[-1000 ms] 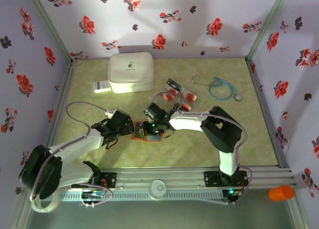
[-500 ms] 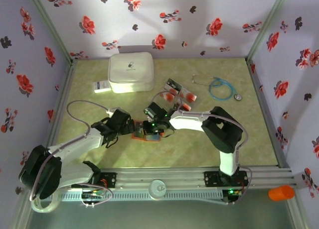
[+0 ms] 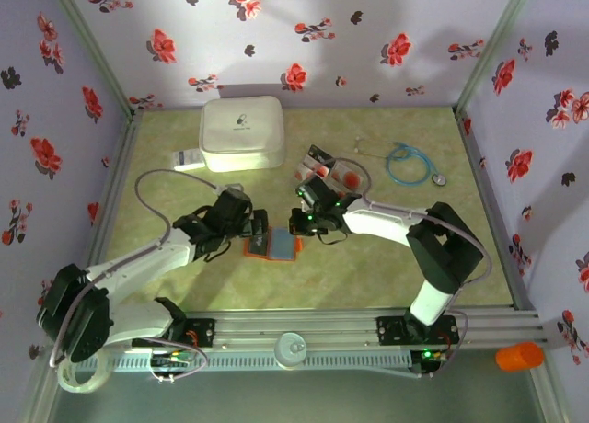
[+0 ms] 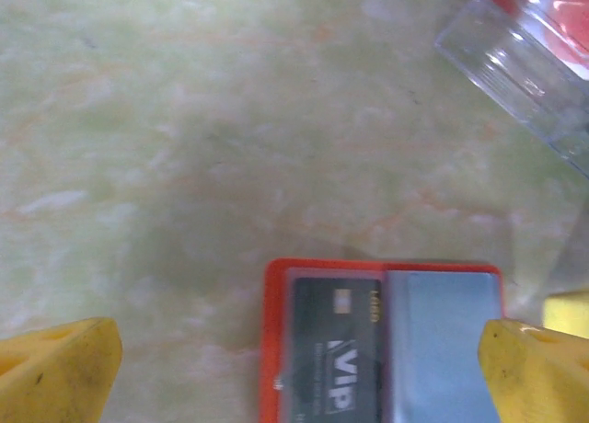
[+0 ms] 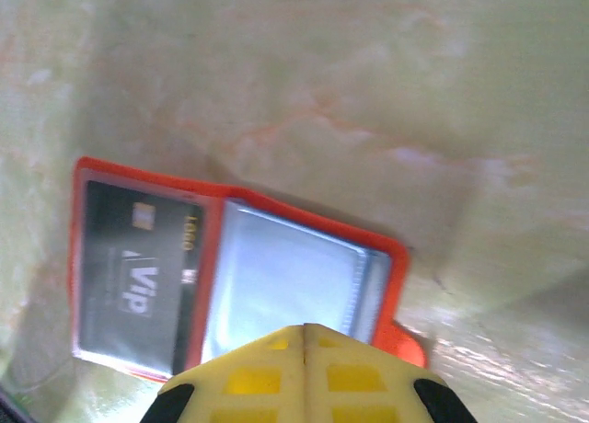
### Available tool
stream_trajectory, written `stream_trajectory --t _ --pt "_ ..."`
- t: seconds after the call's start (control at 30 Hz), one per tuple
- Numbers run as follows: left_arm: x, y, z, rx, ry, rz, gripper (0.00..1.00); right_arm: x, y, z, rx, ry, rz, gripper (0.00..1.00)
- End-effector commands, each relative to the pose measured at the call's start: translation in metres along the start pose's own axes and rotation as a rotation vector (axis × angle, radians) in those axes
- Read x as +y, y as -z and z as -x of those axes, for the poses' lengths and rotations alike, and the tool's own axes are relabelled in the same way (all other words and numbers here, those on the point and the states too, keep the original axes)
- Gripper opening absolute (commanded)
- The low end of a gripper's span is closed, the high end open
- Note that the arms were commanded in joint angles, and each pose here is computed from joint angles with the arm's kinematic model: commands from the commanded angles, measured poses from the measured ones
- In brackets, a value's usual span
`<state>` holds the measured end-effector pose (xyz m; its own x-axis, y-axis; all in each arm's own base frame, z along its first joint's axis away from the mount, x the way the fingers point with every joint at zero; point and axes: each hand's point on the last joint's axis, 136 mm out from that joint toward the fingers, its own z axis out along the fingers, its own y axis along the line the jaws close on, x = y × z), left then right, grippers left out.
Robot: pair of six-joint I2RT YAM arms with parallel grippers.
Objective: Put the credit cards into the card holder
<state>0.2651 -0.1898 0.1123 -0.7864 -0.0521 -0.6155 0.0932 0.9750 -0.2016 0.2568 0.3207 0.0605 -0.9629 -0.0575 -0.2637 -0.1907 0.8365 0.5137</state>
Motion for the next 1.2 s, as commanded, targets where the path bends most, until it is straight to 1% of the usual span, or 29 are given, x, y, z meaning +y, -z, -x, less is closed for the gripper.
stream_trajectory --t 0.0,0.1,0.2,0.53,1.17 --pt "-0.019 -0.004 -0.002 0.014 -0.055 -0.034 1.0 -0.002 0.0 0.0 -0.002 0.013 0.001 0.0" --pt "-0.028 -0.01 -0.012 0.031 -0.086 -0.044 1.0 -0.003 -0.004 -0.001 0.005 0.01 0.004 0.0" --pt "-0.028 -0.016 -0.022 0.043 -0.097 -0.046 1.0 -0.002 -0.008 -0.001 0.01 0.008 0.006 0.0" --pt "-0.017 -0.03 -0.045 0.059 -0.107 -0.037 1.0 -0.004 -0.018 -0.002 0.034 0.003 0.006 0.0" --pt "-0.011 -0.04 -0.056 0.075 -0.124 -0.022 1.0 -0.001 -0.024 0.002 0.047 0.005 0.009 0.0"
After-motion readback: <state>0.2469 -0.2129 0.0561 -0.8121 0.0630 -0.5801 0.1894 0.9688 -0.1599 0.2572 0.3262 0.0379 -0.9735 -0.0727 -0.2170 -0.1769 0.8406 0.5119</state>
